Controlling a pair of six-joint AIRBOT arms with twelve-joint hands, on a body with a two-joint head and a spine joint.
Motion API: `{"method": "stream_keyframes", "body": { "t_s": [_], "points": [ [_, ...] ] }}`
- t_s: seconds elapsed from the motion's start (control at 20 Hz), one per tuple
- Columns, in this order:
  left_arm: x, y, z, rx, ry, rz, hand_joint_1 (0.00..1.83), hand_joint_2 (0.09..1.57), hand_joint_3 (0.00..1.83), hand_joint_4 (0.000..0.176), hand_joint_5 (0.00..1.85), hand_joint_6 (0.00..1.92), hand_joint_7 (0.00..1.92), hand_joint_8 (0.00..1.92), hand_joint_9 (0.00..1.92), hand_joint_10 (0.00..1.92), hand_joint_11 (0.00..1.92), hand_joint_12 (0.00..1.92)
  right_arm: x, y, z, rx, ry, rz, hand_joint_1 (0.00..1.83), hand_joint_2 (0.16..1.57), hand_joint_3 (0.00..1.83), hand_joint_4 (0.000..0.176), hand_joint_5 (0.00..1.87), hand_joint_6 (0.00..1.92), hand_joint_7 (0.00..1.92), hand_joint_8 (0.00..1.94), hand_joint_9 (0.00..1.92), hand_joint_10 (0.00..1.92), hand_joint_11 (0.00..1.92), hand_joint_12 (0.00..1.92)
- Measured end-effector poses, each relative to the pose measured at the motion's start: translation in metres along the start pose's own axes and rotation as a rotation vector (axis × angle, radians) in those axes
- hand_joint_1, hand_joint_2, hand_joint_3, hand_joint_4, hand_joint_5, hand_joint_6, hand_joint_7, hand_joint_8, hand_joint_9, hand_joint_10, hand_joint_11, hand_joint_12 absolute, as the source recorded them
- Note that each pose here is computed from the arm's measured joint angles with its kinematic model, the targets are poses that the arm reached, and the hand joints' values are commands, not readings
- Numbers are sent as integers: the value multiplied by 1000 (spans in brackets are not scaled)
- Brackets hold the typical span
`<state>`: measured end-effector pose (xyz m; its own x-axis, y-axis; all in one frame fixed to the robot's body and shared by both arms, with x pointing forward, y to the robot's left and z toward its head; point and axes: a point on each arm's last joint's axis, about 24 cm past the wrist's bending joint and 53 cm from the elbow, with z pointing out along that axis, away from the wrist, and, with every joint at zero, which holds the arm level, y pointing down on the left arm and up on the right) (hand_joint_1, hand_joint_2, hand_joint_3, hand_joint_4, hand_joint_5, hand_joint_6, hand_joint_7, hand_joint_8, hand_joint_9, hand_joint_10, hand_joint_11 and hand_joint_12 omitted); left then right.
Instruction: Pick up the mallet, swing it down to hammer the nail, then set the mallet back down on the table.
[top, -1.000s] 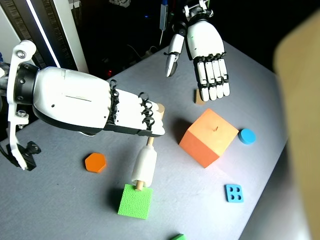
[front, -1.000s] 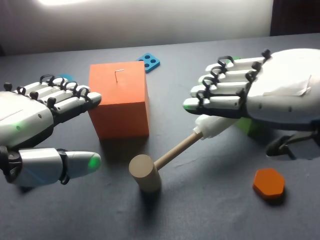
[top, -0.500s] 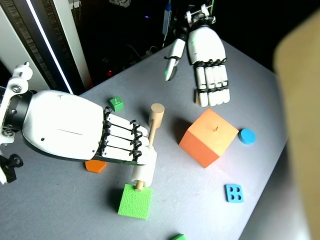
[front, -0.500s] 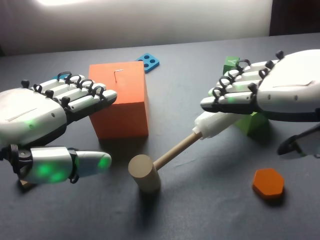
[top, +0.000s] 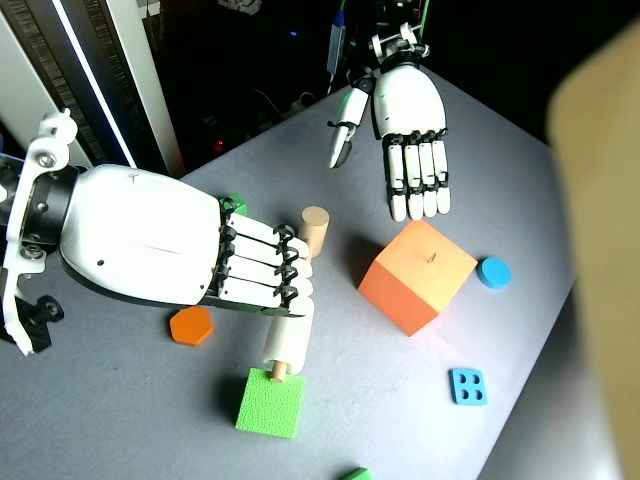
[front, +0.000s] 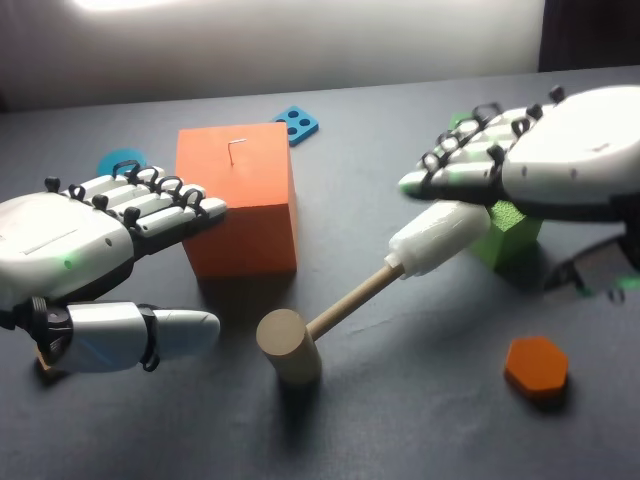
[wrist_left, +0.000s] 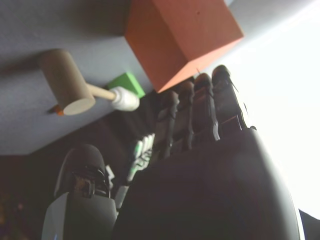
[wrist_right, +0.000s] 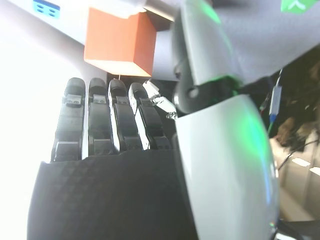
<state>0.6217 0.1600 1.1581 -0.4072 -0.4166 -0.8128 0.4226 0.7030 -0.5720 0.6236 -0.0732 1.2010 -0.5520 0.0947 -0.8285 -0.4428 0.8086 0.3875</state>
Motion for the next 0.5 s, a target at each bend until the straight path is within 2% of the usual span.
{"method": "stream_keyframes", "body": {
  "t_s": [0.1, 0.3, 0.45, 0.5],
  "points": [
    [-2, 2, 1, -3, -5, 5, 0, 1214, 0, 0, 37, 3, 11, 3, 0, 0, 0, 0, -7, -14, 4, 71, -21, -25, 1216, 1053, 3, 0, 0, 0, 0, 0, 0, 0, 0, 0],
    [-5, 3, 3, 0, -19, -6, 0, 1222, 3, 0, 30, 0, 8, 0, 0, 0, 0, 0, -3, -6, 16, 64, 4, -4, 1197, 1049, 1, 0, 0, 0, 0, 0, 0, 0, 0, 0],
    [-4, 1, 8, 10, -23, -12, 0, 1219, 1, 0, 86, 7, 72, 7, 50, 8, 18, 12, -7, 6, 38, 44, 11, 18, 1242, 1060, 2, 0, 0, 0, 0, 0, 0, 0, 0, 0],
    [-5, 2, 9, 11, -27, -10, 0, 1218, 0, 0, 50, 1, 42, 1, 21, 1, 3, 2, -7, 8, 45, 45, 17, 27, 1217, 1058, 1, 0, 0, 0, 0, 0, 0, 0, 0, 0]
  ]
}}
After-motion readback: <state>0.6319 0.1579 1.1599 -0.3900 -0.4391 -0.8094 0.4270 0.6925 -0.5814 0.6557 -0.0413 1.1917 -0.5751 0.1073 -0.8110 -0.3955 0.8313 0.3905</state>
